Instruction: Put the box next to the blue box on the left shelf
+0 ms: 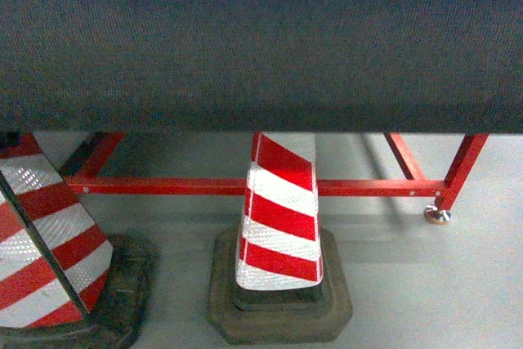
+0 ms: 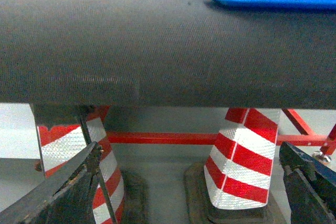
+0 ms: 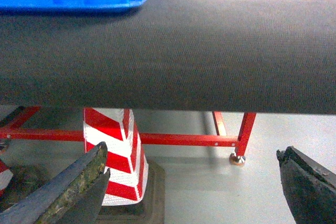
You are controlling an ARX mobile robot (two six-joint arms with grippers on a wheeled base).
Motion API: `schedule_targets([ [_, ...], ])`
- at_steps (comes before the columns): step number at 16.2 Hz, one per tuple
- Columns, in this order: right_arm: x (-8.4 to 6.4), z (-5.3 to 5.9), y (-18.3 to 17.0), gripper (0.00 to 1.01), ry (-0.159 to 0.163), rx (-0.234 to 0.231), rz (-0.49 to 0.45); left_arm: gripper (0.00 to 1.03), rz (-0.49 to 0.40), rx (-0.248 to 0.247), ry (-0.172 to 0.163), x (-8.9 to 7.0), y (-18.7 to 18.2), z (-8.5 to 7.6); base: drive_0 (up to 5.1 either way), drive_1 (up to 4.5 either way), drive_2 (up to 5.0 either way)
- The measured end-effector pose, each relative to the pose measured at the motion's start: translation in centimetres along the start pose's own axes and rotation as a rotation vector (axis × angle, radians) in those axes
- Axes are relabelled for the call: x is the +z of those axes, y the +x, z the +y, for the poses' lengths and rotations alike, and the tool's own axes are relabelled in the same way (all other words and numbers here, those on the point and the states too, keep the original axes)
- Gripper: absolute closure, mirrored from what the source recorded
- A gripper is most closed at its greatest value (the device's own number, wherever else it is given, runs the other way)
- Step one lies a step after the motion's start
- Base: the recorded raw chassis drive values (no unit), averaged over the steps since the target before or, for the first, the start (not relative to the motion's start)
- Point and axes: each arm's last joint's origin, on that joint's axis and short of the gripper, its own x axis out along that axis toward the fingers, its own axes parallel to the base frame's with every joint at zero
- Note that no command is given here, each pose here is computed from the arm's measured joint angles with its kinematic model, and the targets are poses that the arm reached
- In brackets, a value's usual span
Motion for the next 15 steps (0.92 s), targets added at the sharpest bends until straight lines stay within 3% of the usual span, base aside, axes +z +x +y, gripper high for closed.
schedule_targets([
  [15, 0.05, 0.0, 0.0, 0.03, -0.001, 0.0, -0.005, 0.05, -0.005, 0.001, -0.001, 0.05, 0.0, 0.0, 0.0, 0.0, 0.0],
])
